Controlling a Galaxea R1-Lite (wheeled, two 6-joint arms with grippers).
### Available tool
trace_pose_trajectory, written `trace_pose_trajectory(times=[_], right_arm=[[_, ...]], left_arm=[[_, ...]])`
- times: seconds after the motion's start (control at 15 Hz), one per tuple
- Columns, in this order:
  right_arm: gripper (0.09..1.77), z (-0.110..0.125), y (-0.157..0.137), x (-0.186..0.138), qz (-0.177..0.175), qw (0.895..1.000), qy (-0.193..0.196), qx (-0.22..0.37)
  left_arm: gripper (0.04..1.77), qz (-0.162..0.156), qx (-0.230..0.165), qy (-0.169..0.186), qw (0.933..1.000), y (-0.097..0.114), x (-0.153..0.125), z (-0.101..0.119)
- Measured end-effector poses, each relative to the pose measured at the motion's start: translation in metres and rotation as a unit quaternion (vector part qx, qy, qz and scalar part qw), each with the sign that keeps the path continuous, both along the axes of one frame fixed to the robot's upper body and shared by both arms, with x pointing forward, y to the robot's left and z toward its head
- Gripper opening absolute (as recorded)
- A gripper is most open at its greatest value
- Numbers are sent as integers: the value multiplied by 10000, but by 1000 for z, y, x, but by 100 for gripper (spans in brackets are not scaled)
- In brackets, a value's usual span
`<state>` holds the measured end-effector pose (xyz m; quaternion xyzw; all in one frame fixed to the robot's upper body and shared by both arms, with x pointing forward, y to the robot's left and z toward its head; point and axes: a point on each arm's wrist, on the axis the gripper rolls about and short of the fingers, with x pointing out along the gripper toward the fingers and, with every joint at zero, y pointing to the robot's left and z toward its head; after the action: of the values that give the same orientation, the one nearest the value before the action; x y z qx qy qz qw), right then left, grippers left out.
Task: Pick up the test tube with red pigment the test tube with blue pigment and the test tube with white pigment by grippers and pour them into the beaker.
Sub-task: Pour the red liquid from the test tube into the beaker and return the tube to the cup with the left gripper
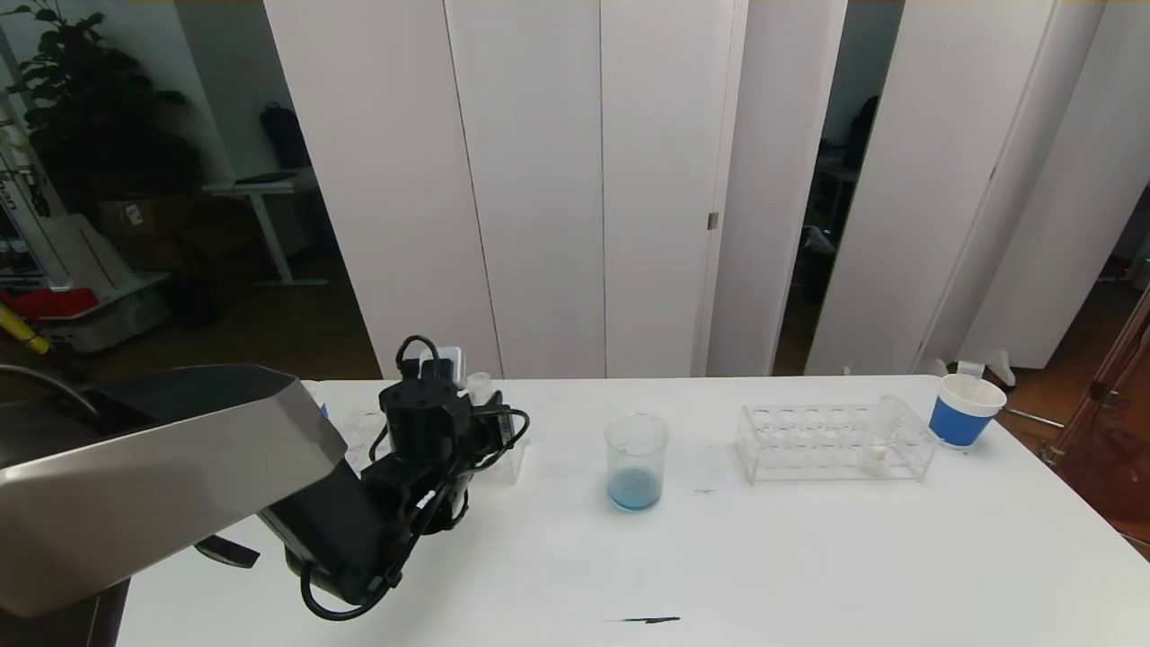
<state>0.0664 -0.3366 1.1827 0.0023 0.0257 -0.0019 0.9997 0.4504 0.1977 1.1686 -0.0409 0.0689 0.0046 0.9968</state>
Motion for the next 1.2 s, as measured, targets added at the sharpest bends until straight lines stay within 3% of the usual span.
trace_pose_trajectory(times=[0.4,0.93,1.2], right_arm=[[175,0,0,0,2,10000,-4,-2],[175,0,0,0,2,10000,-2,-2],[175,0,0,0,2,10000,-2,-2]], left_arm=[[56,-35,82,-545,9985,4,-11,51],[56,-211,131,-940,9953,8,-41,132],[56,-614,62,-1338,9891,7,-61,165]])
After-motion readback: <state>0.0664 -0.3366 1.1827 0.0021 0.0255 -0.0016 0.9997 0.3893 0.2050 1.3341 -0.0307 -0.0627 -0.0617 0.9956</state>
